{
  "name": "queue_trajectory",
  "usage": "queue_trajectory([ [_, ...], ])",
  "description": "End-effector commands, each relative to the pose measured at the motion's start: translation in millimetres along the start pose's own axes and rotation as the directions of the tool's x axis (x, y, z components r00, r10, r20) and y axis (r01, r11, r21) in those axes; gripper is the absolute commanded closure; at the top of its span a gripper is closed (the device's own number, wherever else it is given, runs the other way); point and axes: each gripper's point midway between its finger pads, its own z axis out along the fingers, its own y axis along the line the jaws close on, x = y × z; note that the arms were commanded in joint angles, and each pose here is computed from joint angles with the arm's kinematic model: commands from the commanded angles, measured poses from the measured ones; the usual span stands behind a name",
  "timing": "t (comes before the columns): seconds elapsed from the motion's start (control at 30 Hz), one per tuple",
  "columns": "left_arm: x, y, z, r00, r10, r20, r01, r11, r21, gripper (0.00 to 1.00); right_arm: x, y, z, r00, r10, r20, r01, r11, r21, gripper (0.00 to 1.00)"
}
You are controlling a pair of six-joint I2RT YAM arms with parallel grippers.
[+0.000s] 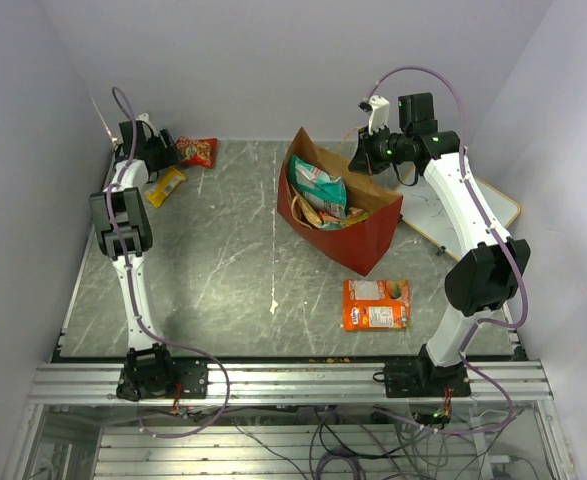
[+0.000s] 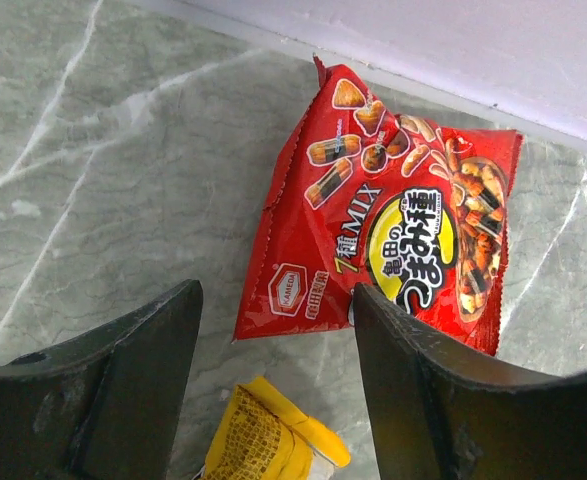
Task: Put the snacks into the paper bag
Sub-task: Pick up the snack from the center of the board.
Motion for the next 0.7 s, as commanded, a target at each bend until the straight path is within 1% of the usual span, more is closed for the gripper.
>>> queue_trajectory([
  [0.0, -17.5, -9.1, 1.7, 0.998, -0.047, 0.039, 0.043, 0.995, 0.093, 0.29, -0.3, -2.4, -3.7, 1.000, -0.004, -0.002, 0.004, 1.000, 0.008, 1.00],
  [0.23, -6.2, -16.4, 16.2, 0.991, -0.133, 0.003, 0.130, 0.973, 0.190, 0.43, 2.0, -3.7, -1.7, 1.000, -0.002, -0.010, 0.003, 1.000, 0.012, 1.00],
  [0.37, -4.7, -23.8, 19.1, 0.986, -0.164, -0.004, 0.160, 0.958, 0.236, 0.55, 3.2, -4.7, -1.8, 1.000, -0.002, -0.013, 0.003, 1.000, 0.016, 1.00],
  [0.47, -7.4, -26.9, 17.8, 0.987, -0.162, 0.001, 0.157, 0.954, 0.254, 0.65, 4.6, -5.2, -1.1, 1.000, -0.001, -0.015, 0.001, 1.000, 0.017, 1.00],
  [0.6, -15.7, -32.3, 10.5, 0.991, -0.130, 0.023, 0.119, 0.954, 0.275, 0.83, 6.7, -4.2, 0.3, 1.000, 0.002, -0.019, -0.002, 1.000, 0.011, 1.00],
  [0.67, -23.2, -36.6, 4.4, 0.993, -0.111, 0.044, 0.094, 0.954, 0.286, 0.90, 6.3, -4.0, -0.1, 1.000, 0.002, -0.017, -0.002, 1.000, 0.009, 1.00],
])
